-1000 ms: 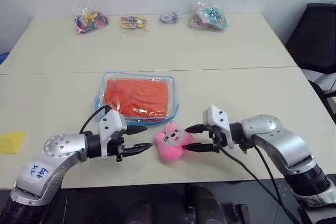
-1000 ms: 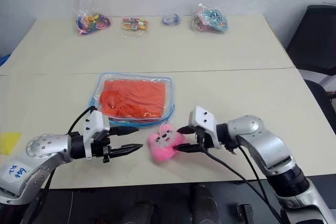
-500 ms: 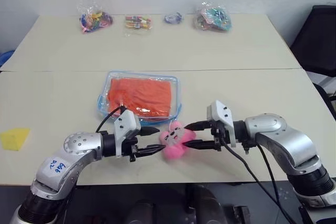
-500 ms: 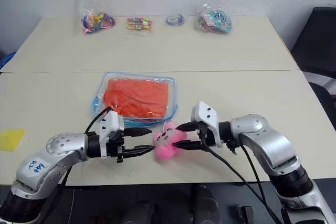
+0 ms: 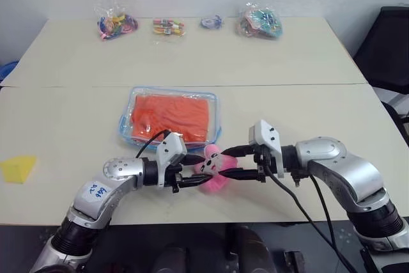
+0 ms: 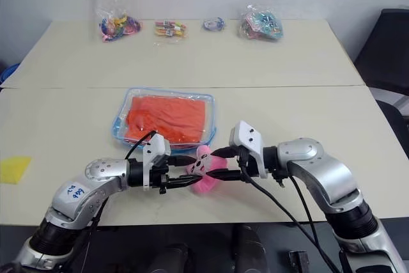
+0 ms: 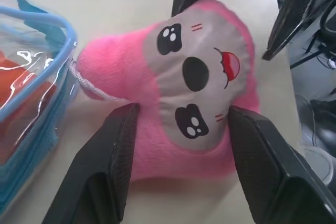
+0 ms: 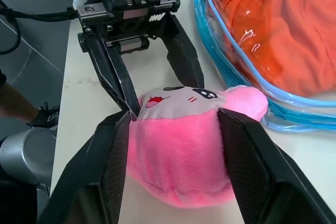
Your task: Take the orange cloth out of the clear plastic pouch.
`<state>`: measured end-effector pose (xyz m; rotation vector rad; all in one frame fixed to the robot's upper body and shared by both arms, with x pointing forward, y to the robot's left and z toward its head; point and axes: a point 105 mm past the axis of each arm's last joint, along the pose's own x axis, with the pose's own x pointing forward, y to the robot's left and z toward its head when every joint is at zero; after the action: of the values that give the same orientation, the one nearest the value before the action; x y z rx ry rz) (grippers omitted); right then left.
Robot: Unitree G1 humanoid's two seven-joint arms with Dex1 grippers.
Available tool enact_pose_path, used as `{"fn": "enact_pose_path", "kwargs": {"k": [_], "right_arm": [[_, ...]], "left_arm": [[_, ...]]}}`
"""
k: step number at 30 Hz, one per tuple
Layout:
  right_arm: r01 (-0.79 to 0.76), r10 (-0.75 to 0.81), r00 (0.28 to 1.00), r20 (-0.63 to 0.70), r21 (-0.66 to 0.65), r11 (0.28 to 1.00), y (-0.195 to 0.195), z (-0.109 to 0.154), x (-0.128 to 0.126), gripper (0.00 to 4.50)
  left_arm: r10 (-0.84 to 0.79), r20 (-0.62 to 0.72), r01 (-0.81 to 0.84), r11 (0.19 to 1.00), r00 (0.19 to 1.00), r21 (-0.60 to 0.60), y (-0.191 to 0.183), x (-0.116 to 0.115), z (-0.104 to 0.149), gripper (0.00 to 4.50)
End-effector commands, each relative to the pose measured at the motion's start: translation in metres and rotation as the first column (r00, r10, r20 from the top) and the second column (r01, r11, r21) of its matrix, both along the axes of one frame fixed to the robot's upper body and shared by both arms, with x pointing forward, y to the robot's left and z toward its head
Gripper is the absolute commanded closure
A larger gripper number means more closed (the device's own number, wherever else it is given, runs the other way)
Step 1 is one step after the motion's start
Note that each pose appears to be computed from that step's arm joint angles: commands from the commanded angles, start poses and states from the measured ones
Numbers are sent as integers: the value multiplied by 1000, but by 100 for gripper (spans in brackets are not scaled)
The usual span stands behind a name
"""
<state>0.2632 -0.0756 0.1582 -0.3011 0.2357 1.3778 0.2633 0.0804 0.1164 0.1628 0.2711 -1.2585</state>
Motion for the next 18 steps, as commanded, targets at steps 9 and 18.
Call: {"fn": "enact_pose_path", "kwargs": {"k": [9, 18], "right_arm": [[31, -26, 970, 243, -16, 999, -4, 28, 34, 182], [-24, 94, 853, 513, -141, 990, 26, -3, 59, 182]], "left_arm": [[-58, 49, 51, 989, 997, 142, 41, -11, 7, 448], [-72, 74, 54, 974, 995, 218, 54, -9, 20, 448]]}}
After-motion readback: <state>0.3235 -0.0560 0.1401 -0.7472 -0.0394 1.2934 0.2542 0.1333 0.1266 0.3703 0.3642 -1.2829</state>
